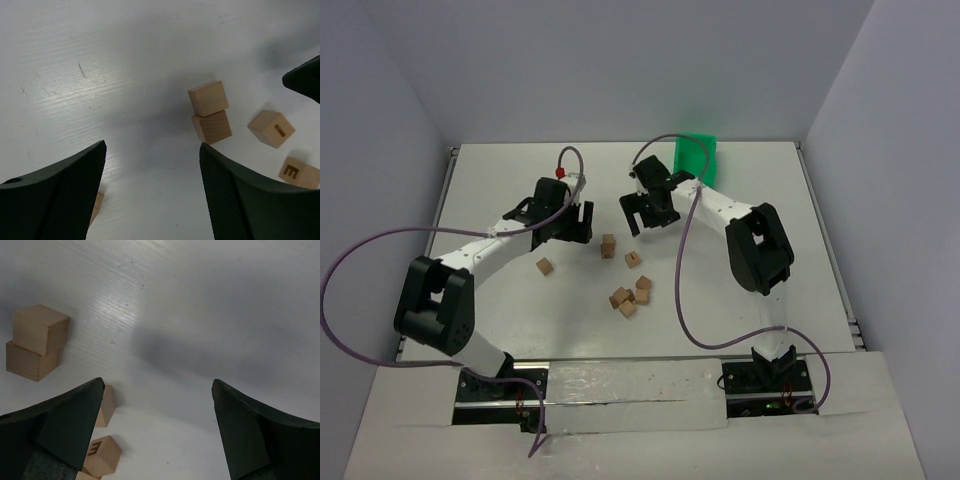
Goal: Build the wood block tower
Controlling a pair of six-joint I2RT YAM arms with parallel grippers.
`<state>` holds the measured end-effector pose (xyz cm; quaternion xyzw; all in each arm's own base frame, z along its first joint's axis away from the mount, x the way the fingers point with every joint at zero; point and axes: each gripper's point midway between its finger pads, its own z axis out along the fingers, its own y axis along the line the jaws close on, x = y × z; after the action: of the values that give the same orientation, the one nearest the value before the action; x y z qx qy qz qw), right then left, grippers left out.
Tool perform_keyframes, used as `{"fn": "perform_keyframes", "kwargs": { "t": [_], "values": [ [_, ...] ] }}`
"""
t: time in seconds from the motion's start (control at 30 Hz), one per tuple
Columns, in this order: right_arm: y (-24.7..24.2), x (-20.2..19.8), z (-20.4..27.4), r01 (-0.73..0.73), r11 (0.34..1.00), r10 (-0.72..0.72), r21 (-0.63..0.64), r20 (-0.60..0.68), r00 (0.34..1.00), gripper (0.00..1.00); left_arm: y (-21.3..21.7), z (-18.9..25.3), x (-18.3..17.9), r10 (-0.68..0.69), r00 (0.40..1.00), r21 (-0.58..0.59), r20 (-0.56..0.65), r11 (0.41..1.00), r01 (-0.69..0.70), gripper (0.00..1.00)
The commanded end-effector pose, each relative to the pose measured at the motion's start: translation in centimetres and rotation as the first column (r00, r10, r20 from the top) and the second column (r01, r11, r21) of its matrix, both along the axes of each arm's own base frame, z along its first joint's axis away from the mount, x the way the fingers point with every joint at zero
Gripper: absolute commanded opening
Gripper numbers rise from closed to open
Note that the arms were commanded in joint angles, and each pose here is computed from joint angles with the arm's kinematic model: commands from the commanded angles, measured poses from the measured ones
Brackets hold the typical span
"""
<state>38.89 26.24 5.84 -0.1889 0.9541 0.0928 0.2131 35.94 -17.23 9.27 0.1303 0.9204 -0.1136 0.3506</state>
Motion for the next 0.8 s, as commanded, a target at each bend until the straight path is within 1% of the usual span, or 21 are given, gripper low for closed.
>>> {"fn": "perform_keyframes", "kwargs": {
  "t": [0.0, 0.13, 0.4, 0.77],
  "values": [
    [1.5, 1.1, 0.6, 0.024, 0.999, -0.025, 0.027, 0.05, 0.998, 0.96, -0.4, -0.9, 1.3, 0.05, 0.998, 0.041, 0.032, 0.998, -0.052, 0.81],
    [1.8, 0.5, -0.4, 0.02, 0.999, -0.02, 0.031, 0.018, 1.0, 0.96, -0.5, -2.5, 1.3, 0.05, 0.999, 0.064, -0.022, 0.997, -0.048, 0.81],
    [2.5, -0.8, -1.6, 0.012, 0.999, -0.011, 0.045, -0.035, 0.999, 0.97, -2.0, -4.8, 0.0, -0.016, 0.992, 0.013, -0.124, 1.0, 0.018, 0.84],
    [2.7, -1.7, -2.7, 0.014, 0.999, -0.01, 0.048, -0.075, 0.997, 0.98, -2.6, -6.3, -1.0, -0.028, 0.982, -0.025, -0.187, 0.999, 0.024, 0.84]
  ]
}}
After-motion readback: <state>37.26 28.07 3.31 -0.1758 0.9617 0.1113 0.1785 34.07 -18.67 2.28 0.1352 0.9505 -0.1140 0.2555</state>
